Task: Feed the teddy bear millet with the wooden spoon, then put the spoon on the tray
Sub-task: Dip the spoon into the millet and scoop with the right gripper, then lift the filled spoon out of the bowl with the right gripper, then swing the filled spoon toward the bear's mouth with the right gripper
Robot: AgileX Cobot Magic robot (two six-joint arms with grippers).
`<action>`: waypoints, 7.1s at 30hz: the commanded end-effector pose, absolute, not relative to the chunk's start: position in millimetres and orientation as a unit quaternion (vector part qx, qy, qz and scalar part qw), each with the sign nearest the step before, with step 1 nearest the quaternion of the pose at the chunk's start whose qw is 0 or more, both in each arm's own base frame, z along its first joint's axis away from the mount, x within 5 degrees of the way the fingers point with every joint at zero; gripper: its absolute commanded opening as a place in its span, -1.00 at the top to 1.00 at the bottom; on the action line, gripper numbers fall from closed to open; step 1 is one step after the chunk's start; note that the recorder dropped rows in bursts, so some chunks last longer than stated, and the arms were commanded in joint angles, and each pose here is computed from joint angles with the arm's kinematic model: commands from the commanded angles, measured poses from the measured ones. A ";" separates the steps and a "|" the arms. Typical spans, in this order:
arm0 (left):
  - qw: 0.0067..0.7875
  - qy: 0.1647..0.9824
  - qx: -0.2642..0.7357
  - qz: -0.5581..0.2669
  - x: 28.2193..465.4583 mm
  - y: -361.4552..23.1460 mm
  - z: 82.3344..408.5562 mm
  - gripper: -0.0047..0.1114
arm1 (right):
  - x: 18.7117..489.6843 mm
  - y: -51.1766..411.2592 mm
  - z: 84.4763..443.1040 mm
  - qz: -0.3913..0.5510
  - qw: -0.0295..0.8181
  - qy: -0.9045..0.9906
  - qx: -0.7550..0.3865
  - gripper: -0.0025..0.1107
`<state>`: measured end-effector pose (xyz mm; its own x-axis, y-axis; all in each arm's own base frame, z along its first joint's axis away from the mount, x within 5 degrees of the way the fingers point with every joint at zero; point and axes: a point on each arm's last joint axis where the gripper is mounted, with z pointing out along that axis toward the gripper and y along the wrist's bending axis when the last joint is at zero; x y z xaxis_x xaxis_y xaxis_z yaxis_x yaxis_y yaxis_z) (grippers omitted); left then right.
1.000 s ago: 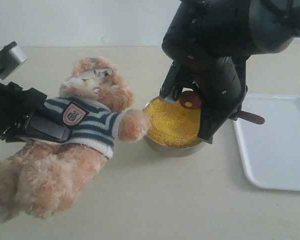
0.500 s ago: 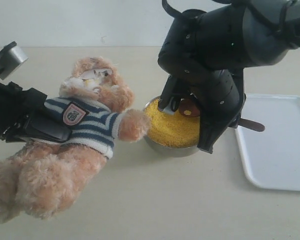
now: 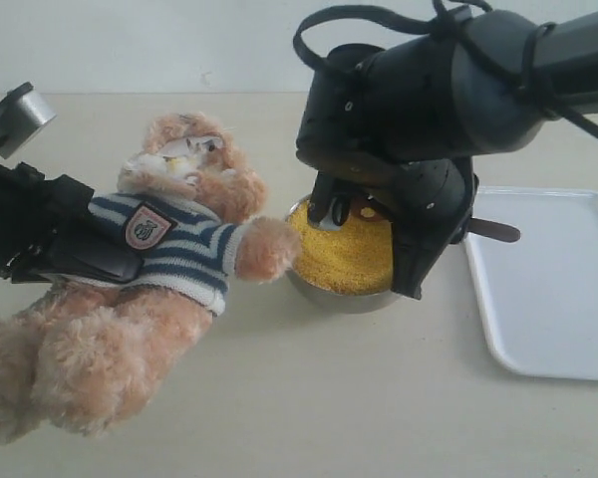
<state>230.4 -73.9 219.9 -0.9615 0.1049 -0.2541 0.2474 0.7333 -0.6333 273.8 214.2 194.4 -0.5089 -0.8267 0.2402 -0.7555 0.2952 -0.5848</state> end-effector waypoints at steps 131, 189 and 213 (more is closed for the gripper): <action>0.073 0.922 0.104 -0.367 224.1 -74.6 220.3 0.85 | 261.7 240.3 271.2 -0.098 0.106 0.880 -0.452 0.96; 0.051 0.919 0.087 -0.382 234.8 -77.5 201.9 0.85 | 250.8 268.6 302.2 -0.010 0.139 0.876 -0.462 0.96; 0.047 0.917 0.091 -0.386 233.7 -77.9 202.3 0.85 | 244.1 292.9 279.7 -0.130 0.156 0.824 -0.529 0.96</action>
